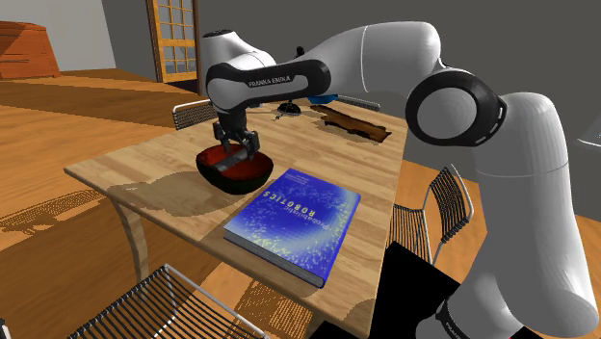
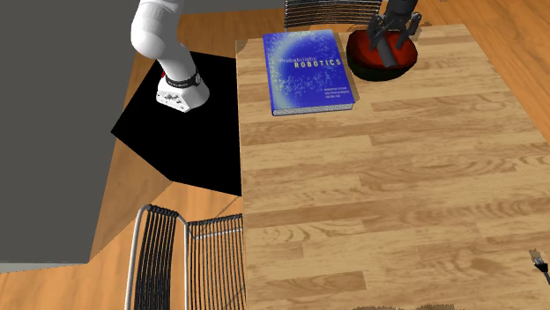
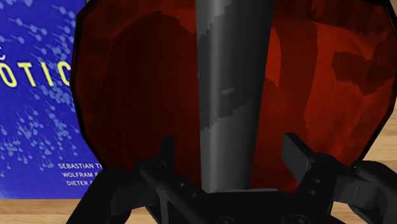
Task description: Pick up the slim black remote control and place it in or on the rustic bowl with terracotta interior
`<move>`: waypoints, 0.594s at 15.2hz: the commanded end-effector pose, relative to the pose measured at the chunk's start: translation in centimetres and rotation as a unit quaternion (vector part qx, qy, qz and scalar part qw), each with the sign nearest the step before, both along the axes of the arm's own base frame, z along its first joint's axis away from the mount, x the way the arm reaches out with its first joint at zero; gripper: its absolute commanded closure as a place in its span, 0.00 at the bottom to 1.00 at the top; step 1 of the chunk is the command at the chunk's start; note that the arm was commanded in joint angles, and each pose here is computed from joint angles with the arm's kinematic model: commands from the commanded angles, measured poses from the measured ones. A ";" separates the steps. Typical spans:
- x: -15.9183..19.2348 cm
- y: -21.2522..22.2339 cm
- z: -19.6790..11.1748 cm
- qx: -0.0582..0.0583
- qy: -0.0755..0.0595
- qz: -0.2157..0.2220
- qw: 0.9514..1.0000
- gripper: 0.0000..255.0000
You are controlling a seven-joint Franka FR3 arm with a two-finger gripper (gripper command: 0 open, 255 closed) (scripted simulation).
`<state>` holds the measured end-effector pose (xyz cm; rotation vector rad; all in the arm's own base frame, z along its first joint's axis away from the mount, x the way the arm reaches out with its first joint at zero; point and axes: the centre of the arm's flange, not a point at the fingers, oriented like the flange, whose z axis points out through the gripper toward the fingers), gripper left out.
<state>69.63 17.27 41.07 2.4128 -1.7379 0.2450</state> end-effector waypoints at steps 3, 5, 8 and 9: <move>0.1 0.0 0.0 0.000 0.000 0.000 1.000 0.00; -0.1 0.6 2.6 0.000 0.000 0.000 1.000 0.00; -0.1 1.1 4.9 0.000 0.000 0.000 1.000 0.00; -0.2 1.1 4.9 0.000 0.000 0.000 1.000 0.00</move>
